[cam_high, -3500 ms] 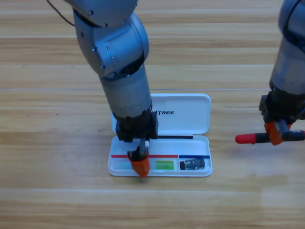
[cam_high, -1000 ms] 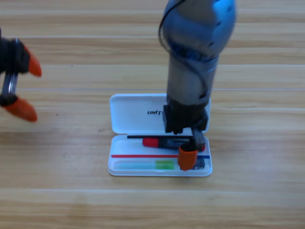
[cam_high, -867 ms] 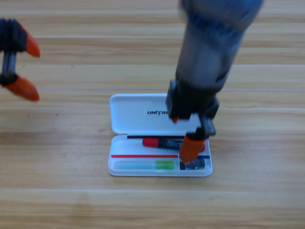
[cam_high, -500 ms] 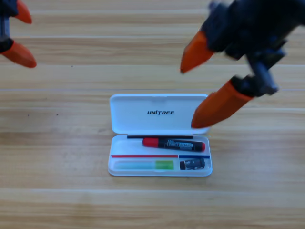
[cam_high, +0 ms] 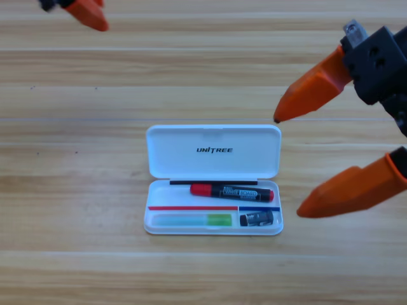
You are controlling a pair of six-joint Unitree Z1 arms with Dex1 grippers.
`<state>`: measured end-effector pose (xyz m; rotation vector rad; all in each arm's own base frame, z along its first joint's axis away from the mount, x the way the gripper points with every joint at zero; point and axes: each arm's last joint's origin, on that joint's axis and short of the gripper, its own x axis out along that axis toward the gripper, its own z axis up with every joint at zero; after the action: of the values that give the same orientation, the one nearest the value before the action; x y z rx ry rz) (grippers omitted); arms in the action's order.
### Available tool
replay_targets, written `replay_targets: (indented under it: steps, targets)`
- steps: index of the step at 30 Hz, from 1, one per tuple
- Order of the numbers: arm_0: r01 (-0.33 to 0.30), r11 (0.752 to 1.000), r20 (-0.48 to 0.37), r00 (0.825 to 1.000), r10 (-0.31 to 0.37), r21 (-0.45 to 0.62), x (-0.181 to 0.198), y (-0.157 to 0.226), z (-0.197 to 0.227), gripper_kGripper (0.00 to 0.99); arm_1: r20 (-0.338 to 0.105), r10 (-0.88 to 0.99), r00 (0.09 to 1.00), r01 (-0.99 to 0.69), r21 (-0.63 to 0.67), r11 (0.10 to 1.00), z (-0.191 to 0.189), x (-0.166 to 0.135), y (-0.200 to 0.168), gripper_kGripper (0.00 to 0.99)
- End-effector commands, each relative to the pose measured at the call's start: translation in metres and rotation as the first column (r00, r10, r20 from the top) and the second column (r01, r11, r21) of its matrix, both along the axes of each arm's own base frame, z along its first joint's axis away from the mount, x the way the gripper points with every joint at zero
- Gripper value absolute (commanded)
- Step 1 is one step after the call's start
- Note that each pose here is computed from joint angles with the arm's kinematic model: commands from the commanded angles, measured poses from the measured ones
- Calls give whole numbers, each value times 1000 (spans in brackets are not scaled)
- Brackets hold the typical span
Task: Clean up eraser and pencils
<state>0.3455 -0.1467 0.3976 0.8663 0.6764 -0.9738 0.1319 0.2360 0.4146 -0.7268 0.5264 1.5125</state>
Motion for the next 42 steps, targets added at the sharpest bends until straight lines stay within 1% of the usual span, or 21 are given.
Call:
replay_targets:
  steps: [1,4,8,12,16,22,24,34,39,42]
  targets:
    - [-9,1000,-109,994,6,-27,48,-11,-55,0,-14,6,1000,-6,19,1000,-4,-1,0,917]
    - [-14,999,-172,985,7,-39,71,-10,-84,0,-19,5,1000,-4,12,1000,-7,1,2,917]
    - [-18,998,-258,966,3,-58,94,-10,-128,0,-18,5,1000,-4,14,1000,-6,1,2,917]
    - [-23,994,-317,948,-12,-107,103,-6,-159,0,-23,2,1000,-2,13,1000,-7,0,1,917]
    - [-20,992,-367,930,-27,-125,104,-7,-177,0,-24,2,1000,-2,12,1000,-8,-2,-2,917]
    - [-32,988,-435,900,-38,-152,101,-10,-195,0,-25,2,1000,-2,10,1000,-8,-2,-2,917]
    - [-21,988,-454,889,-52,-154,95,-15,-200,0,-28,3,1000,-3,7,1000,-10,-2,-2,917]
    - [76,977,-522,836,-172,-200,61,-47,-212,0,-30,-6,1000,7,23,1000,-9,4,8,917]
    - [107,968,-535,817,-216,-228,53,-58,-214,0,-37,-3,999,4,24,1000,-9,5,11,917]
    - [125,964,-537,810,-235,-234,47,-61,-213,0,-42,-3,999,4,17,1000,-12,6,12,917]
